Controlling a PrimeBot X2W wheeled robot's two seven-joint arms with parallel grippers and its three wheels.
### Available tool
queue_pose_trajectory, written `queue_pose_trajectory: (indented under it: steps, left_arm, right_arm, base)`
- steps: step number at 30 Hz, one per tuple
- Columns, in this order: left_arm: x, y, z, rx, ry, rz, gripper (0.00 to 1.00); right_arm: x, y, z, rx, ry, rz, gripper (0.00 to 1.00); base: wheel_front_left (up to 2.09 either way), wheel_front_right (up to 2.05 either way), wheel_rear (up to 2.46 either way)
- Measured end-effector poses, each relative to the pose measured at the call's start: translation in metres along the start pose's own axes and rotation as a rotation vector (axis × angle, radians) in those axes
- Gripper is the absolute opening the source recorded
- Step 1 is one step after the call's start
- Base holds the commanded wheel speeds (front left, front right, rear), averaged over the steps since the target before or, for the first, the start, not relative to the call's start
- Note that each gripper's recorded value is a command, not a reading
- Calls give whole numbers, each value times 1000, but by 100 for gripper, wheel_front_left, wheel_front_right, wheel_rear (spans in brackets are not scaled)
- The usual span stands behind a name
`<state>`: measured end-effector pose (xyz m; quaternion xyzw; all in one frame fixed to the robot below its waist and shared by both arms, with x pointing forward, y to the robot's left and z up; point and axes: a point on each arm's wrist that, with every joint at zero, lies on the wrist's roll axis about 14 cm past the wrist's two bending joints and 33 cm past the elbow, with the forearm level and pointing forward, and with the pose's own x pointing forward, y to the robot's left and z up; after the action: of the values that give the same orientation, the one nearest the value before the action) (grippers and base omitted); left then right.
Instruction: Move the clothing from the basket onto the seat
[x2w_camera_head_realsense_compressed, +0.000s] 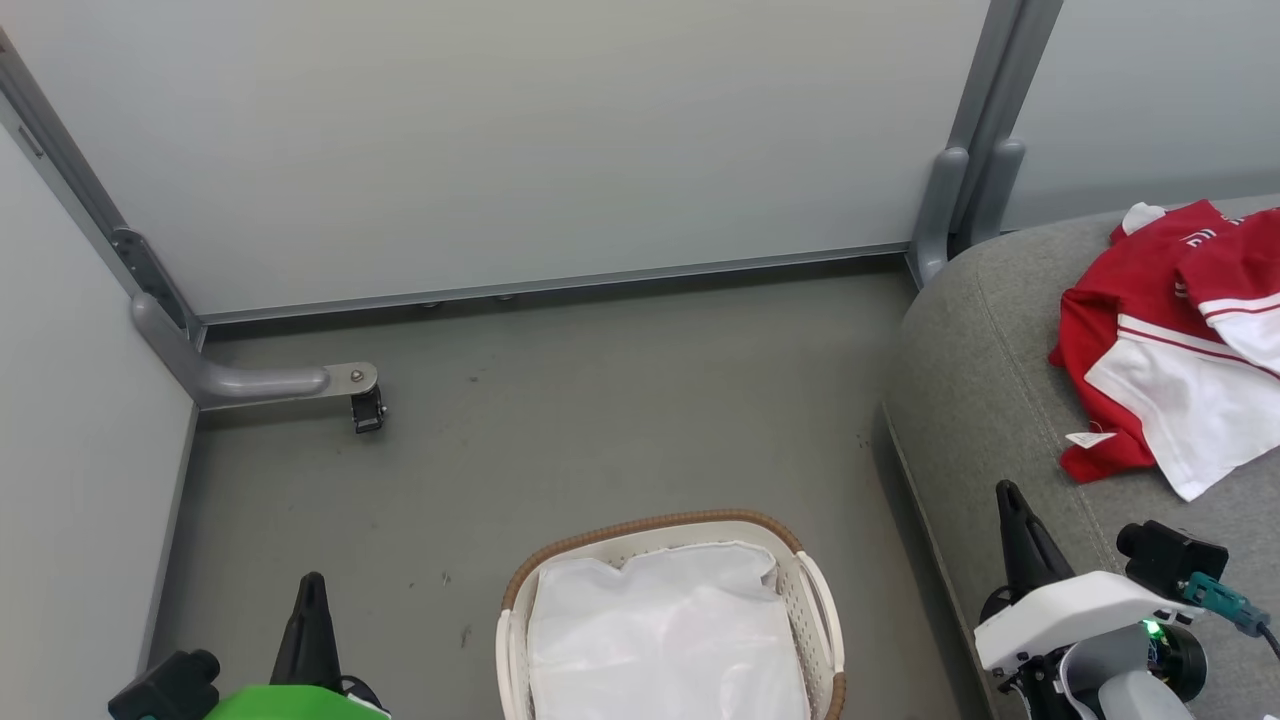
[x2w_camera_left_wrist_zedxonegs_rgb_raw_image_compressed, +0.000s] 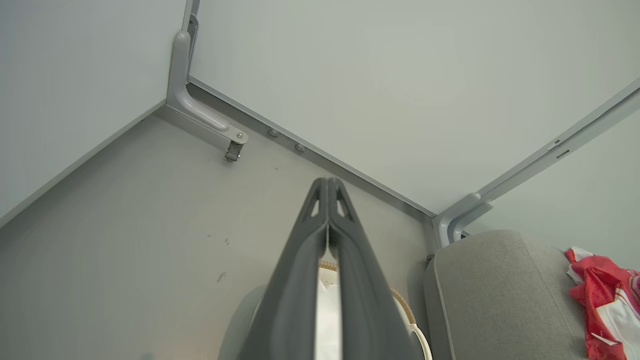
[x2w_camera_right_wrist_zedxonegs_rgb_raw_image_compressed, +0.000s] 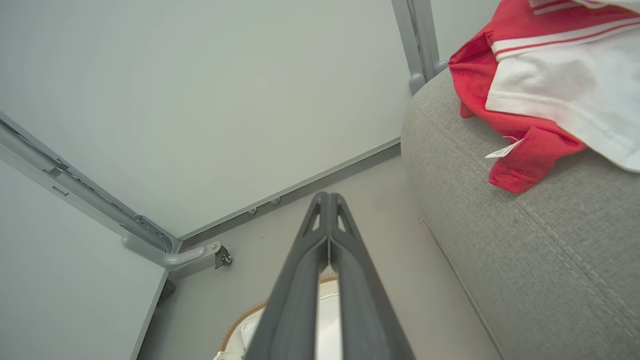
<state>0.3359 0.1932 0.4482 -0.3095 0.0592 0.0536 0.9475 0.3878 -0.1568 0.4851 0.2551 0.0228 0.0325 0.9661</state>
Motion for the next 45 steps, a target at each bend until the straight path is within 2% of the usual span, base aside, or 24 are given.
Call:
queue_pose_trajectory:
  steps: [23, 45]
  left_arm:
    - [14, -4, 14, -289, -5, -3, 0]
    - [24, -11, 25, -515, -3, -29, 0]
  right_arm:
    - [-1, -13, 8, 328, -6, -56, 0]
    - [-1, -20, 15, 578, -21, -72, 0]
  base:
    - [0, 0, 0]
    - [0, 0, 0]
